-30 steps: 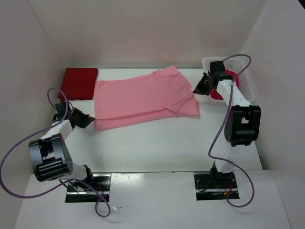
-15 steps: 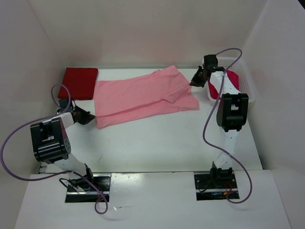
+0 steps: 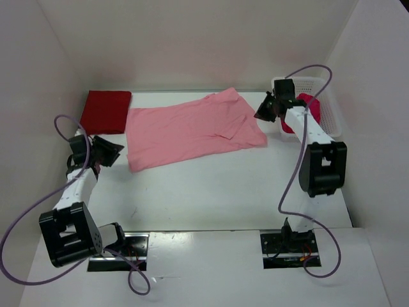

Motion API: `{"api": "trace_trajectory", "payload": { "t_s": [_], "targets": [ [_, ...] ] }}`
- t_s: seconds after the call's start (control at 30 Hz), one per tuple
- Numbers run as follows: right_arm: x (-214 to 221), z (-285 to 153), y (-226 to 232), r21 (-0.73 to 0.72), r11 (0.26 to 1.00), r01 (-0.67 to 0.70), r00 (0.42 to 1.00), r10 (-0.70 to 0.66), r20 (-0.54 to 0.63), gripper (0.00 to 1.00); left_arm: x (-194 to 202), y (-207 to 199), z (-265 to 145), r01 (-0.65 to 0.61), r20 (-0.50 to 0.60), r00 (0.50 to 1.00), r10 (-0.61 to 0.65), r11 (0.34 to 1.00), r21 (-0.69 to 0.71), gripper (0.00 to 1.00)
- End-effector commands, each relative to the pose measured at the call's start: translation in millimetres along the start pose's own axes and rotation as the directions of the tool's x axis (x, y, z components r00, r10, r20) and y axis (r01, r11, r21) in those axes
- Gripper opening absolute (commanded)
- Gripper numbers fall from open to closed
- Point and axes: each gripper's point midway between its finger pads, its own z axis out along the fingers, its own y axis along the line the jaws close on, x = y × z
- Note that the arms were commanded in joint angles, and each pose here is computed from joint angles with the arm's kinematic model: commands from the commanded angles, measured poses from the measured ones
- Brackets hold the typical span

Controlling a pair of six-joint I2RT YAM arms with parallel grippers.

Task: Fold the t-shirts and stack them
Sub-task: Fold the flattened tshirt in 1/3 of the way

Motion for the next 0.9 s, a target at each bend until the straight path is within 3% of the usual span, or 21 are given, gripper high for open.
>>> {"api": "trace_trajectory", "payload": {
  "t_s": [0.0, 0.1, 0.13, 0.17, 0.37, 0.47, 0.57, 0.6, 0.73, 0.87],
  "targets": [
    [5, -36, -7, -0.003, 1.000, 0.010, 0.996, -0.010, 0.093, 0.00, 53, 38, -5, 0.037, -0.138, 0.989, -0.045, 0.998, -0.059, 0.48],
    [33, -33, -36, 0.065, 0.998, 0.000, 0.998, -0.004, 0.068, 0.00, 66, 44, -6, 0.047, -0.158, 0.986, -0.056, 0.997, -0.056, 0.46],
    [39, -34, -39, 0.071, 0.997, -0.001, 0.998, -0.003, 0.060, 0.03, 69, 47, -3, 0.061, -0.162, 0.984, -0.071, 0.996, -0.064, 0.46],
    [49, -29, -49, 0.094, 0.996, -0.004, 0.999, -0.001, 0.046, 0.13, 72, 46, -1, 0.064, -0.173, 0.982, -0.074, 0.996, -0.064, 0.46],
    [75, -12, -70, 0.138, 0.990, -0.028, 0.999, 0.030, -0.015, 0.28, 90, 52, 18, 0.057, -0.242, 0.967, -0.079, 0.994, -0.096, 0.46],
    [79, -8, -74, 0.144, 0.988, -0.049, 0.999, 0.050, -0.002, 0.31, 90, 59, 29, 0.058, -0.236, 0.968, -0.089, 0.989, -0.135, 0.44],
    [84, -4, -81, 0.164, 0.983, -0.081, 0.997, 0.082, 0.003, 0.38, 87, 59, 36, 0.056, -0.221, 0.972, -0.086, 0.989, -0.140, 0.35],
    [80, -3, -81, 0.166, 0.982, -0.092, 0.996, 0.089, 0.023, 0.39, 89, 60, 35, 0.057, -0.225, 0.970, -0.090, 0.988, -0.147, 0.26],
    [83, 10, -94, 0.212, 0.966, -0.147, 0.989, 0.138, 0.058, 0.47, 77, 62, 40, 0.049, -0.182, 0.980, -0.081, 0.983, -0.175, 0.09],
    [84, 23, -98, 0.223, 0.956, -0.192, 0.981, 0.182, 0.066, 0.50, 69, 54, 47, 0.046, -0.169, 0.983, -0.073, 0.986, -0.158, 0.01]
  ]
}}
